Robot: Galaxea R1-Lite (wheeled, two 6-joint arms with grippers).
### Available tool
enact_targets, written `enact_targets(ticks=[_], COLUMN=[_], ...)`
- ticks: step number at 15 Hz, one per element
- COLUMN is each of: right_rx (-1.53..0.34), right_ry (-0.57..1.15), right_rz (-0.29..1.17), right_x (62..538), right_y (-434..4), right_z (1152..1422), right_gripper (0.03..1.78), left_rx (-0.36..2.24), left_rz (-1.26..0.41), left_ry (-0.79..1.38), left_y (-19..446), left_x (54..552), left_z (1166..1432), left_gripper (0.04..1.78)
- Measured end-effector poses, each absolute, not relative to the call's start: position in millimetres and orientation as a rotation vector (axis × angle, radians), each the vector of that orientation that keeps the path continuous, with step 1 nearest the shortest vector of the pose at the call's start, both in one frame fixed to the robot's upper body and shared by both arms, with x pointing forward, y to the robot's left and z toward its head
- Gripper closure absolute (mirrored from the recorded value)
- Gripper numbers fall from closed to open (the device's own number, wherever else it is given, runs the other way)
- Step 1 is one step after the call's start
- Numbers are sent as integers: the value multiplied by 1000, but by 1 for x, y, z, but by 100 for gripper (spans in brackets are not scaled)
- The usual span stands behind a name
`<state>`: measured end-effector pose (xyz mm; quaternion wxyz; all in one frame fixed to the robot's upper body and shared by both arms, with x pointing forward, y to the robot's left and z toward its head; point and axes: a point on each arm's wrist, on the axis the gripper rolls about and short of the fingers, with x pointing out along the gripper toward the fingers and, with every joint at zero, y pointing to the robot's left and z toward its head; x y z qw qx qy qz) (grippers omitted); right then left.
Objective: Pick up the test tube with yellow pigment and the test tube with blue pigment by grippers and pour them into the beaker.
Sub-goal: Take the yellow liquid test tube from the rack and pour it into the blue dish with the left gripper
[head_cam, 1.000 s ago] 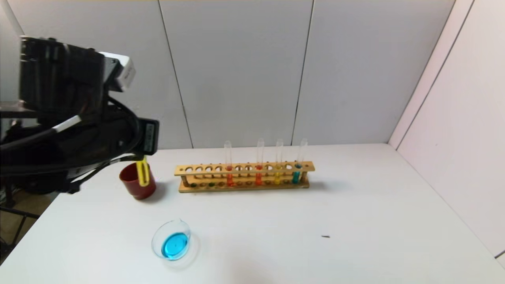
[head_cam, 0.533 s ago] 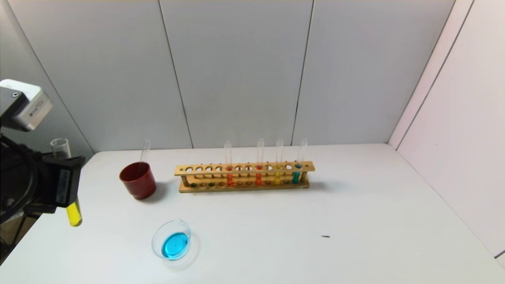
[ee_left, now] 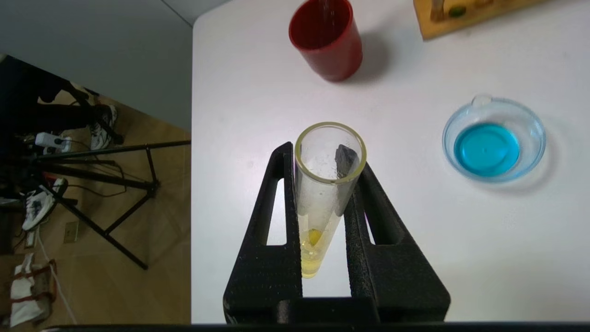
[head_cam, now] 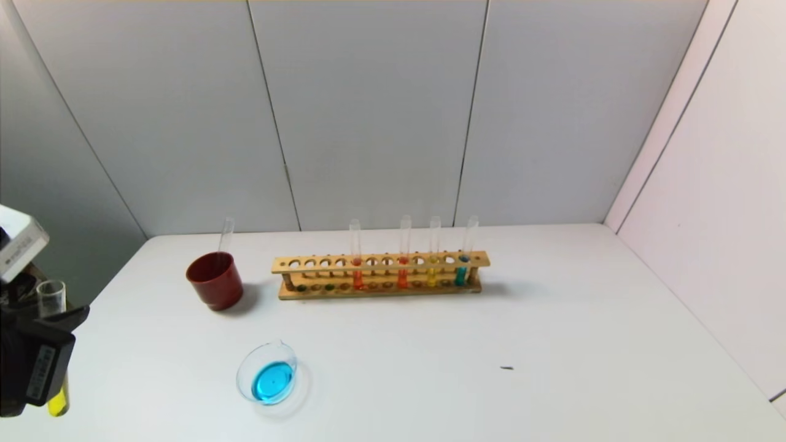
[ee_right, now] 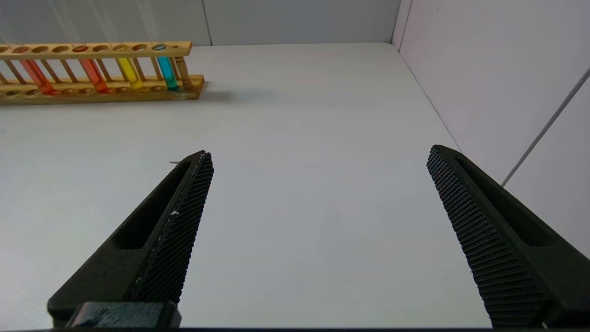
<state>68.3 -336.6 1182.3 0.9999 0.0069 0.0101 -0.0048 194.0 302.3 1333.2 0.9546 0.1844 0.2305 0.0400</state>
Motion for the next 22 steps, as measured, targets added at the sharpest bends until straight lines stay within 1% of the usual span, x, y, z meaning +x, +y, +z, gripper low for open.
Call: enact_targets(ticks=[4, 10, 16, 22], right_rx=[14, 13, 13, 13], right_ry=[20, 20, 20, 20], right_rz=[-10, -9, -9, -9], right_x=[68, 68, 68, 68], right_y=[-337, -337, -337, -337], right_z=[1182, 1182, 1182, 1182], right_gripper=[11, 11, 11, 11], left_rx=[515, 710, 832, 891], left_rz=[48, -18, -78, -127], left_ry=[566, 721, 867, 925], left_y=[302, 288, 272, 248], left_x=[196, 229, 262, 295], left_z=[1317, 1295, 1267, 1236], left_gripper=[150, 150, 150, 150])
